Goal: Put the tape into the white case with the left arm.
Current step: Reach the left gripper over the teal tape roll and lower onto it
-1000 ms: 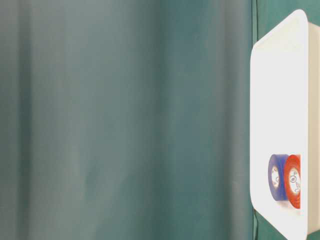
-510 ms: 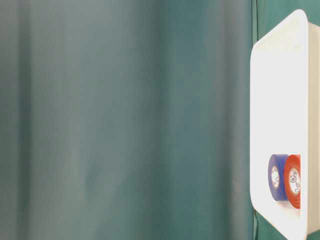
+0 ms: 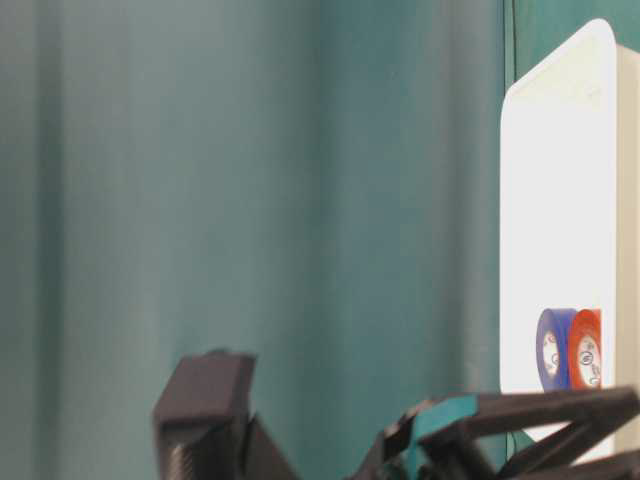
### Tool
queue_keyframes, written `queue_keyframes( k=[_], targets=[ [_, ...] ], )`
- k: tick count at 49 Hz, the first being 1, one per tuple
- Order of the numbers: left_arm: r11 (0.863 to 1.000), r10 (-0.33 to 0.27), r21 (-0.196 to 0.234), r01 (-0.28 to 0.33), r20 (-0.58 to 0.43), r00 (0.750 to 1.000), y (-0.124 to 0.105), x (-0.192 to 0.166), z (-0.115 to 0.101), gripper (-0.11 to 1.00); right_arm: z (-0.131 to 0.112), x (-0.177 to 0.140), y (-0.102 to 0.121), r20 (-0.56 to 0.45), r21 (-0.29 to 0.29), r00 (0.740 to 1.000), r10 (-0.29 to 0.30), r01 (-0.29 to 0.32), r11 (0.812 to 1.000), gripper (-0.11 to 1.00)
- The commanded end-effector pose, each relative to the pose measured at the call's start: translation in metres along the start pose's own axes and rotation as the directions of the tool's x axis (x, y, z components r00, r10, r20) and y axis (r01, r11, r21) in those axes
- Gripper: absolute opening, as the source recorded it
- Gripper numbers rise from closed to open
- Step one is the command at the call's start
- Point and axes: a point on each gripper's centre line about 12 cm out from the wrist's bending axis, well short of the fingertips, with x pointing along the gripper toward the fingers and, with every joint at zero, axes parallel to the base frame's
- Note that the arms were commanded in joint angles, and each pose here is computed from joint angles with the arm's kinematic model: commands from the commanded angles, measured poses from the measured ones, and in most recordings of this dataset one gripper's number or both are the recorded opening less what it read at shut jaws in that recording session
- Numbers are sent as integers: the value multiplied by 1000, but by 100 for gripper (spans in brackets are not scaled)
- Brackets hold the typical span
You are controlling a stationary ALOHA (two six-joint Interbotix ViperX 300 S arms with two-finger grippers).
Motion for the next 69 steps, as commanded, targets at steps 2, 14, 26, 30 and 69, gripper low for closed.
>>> queue_keyframes(
  k=[2,14,26,30,69],
  targets=[
    [1000,-6,7,6,31,1000,-3,2,16,61,5,1,0,15,-2,1000,0,0,1000,-10],
    [1000,-16,20,15,41,999,-9,10,28,61,5,1,0,14,-2,1000,0,0,1000,-10],
    [1000,-16,20,16,27,1000,-9,17,27,66,5,1,0,15,-1,1000,-1,1,1000,-10],
    [1000,-16,20,16,25,1000,-9,19,27,66,5,1,0,14,-2,1000,0,0,1000,-10],
    [1000,-20,18,21,-68,997,-10,57,9,96,5,1,0,15,-2,1000,0,0,1000,-10]
  ],
)
